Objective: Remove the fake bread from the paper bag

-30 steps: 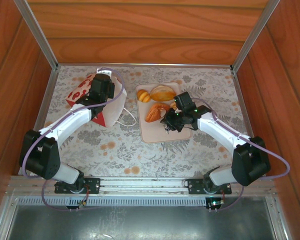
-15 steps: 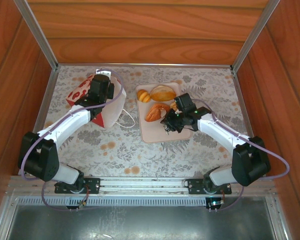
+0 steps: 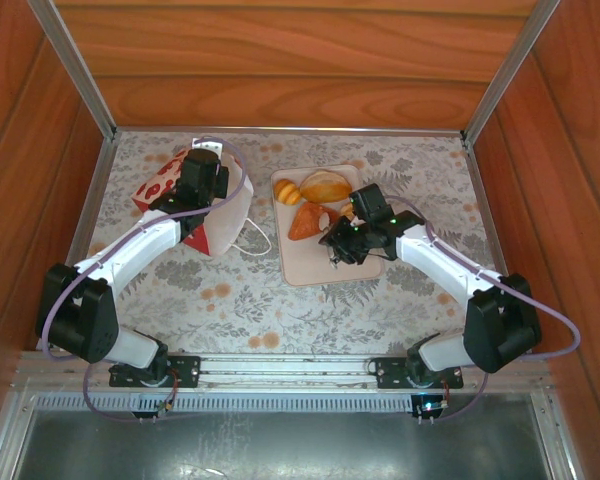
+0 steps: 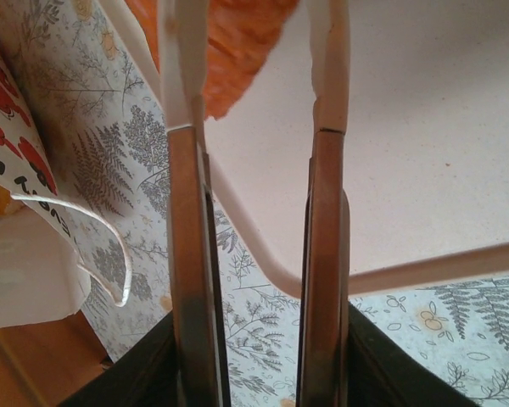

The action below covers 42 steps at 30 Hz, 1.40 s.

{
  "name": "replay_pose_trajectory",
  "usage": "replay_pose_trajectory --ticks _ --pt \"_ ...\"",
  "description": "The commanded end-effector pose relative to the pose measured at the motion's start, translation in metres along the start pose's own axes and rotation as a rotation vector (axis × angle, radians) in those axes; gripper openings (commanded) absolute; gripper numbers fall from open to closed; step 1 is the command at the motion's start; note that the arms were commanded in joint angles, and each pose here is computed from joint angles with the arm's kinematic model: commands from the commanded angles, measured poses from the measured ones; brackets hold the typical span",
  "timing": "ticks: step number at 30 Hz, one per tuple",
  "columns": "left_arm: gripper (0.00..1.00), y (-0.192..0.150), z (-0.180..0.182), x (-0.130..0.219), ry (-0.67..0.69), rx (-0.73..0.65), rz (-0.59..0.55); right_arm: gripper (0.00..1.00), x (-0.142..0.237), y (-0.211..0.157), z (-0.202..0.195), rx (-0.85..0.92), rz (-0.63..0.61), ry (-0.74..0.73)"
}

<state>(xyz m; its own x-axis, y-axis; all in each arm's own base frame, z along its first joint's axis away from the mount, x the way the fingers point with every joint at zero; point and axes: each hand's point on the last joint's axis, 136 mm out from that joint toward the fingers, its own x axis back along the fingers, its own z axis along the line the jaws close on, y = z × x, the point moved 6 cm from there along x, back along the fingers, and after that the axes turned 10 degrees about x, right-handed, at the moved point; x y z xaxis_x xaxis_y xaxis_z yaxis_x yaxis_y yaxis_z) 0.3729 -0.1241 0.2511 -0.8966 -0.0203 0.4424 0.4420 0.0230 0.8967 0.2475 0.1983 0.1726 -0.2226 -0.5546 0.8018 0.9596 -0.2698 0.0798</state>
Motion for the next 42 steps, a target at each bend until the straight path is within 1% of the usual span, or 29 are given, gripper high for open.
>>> replay_pose_trajectory --ticks 1,6,13,17,23,26,31,35,37,39,42 --pt "0.0 0.012 0.001 0.005 -0.01 0.023 -0.045 0.47 0.02 0.004 0.013 0.031 -0.039 0.035" --pt "0.0 0.01 0.001 0.004 -0.012 0.022 -0.041 0.46 0.027 0.004 0.015 0.041 -0.056 0.034" --pt "0.0 0.013 0.002 0.008 -0.016 0.026 -0.049 0.43 0.036 0.0 0.013 0.058 -0.075 0.025" --pt "0.0 0.014 0.001 0.01 -0.031 0.021 -0.051 0.43 0.041 0.0 0.022 0.107 -0.069 0.066" --pt "0.0 0.012 -0.002 0.007 -0.048 0.001 -0.043 0.43 0.051 0.0 0.059 0.241 -0.036 0.194" --pt "0.0 0.013 -0.003 0.005 -0.041 -0.01 -0.043 0.42 0.058 -0.003 0.086 0.334 -0.027 0.242" --pt "0.0 0.016 -0.005 0.002 -0.047 -0.017 -0.044 0.42 0.059 -0.012 0.13 0.475 0.002 0.298" --pt "0.0 0.019 -0.008 0.003 -0.073 -0.018 -0.048 0.43 0.043 -0.018 0.156 0.552 0.048 0.322" --pt "0.0 0.021 -0.01 0.003 -0.086 -0.019 -0.05 0.42 0.034 -0.019 0.166 0.588 0.072 0.311" --pt "0.0 0.024 -0.011 0.003 -0.102 -0.015 -0.053 0.43 0.026 -0.021 0.173 0.623 0.097 0.293" --pt "0.0 0.028 -0.011 0.004 -0.112 -0.012 -0.06 0.42 0.003 -0.019 0.178 0.624 0.149 0.277"
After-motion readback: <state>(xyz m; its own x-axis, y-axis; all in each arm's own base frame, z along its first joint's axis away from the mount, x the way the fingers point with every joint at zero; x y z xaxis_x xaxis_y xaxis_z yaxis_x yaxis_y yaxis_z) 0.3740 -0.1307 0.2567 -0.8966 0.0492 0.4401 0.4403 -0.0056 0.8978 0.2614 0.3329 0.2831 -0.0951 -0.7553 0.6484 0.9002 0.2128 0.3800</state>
